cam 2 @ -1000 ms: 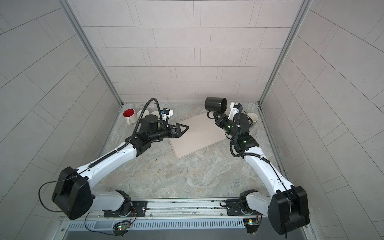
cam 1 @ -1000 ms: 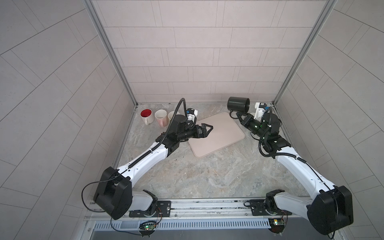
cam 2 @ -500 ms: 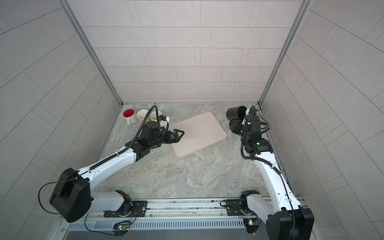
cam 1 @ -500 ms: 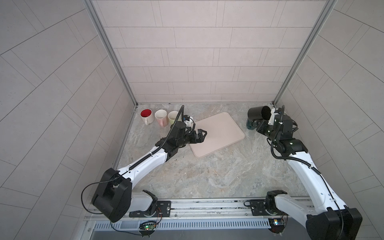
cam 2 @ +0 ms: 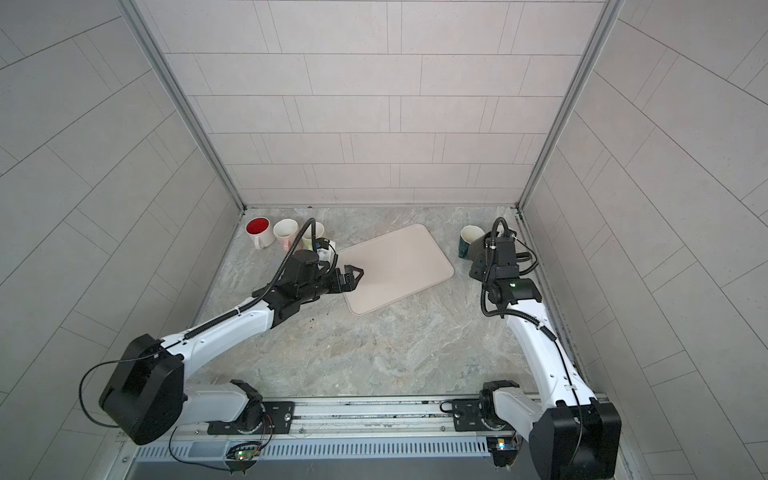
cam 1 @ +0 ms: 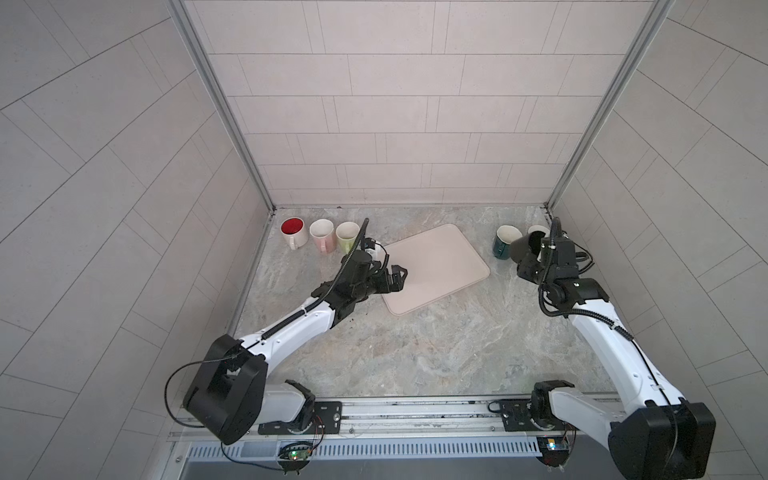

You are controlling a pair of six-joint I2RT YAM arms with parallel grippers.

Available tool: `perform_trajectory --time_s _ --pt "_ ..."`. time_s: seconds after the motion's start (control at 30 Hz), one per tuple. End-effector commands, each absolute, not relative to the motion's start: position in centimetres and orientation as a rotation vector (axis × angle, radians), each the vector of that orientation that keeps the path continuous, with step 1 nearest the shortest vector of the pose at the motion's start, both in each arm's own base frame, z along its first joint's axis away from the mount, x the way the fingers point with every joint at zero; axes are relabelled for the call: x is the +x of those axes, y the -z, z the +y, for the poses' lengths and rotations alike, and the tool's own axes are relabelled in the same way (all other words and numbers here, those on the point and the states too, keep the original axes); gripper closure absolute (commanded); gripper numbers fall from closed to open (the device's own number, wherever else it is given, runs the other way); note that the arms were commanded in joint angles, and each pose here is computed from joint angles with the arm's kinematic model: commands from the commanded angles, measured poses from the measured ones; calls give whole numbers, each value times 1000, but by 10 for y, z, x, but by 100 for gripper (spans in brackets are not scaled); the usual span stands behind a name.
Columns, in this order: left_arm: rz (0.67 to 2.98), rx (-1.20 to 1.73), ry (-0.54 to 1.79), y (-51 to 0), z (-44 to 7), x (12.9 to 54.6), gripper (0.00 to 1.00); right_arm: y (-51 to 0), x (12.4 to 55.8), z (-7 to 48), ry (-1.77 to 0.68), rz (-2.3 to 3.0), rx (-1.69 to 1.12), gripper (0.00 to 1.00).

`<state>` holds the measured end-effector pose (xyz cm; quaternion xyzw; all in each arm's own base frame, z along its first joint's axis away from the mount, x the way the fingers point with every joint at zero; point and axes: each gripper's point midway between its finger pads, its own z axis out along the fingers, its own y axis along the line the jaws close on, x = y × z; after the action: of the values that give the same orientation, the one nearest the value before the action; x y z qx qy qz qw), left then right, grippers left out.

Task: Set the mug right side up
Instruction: 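Carry the black mug upright to the green and grey mugs with the right gripper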

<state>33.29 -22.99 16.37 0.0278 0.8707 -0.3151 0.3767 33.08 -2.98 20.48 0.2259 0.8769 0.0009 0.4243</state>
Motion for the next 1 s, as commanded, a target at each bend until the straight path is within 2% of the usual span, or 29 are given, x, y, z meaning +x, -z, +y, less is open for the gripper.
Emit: perform_trajectory --time_s 0.0,0.33,0.97 --pt "2193 83 761 -167 -223 335 0 -232 341 -47 77 2057 577 100" --pt "2160 67 689 -171 -209 333 0 -191 349 -53 156 2127 588 100" --pt "2181 52 712 -154 -214 337 0 -148 373 -58 306 2196 534 100"
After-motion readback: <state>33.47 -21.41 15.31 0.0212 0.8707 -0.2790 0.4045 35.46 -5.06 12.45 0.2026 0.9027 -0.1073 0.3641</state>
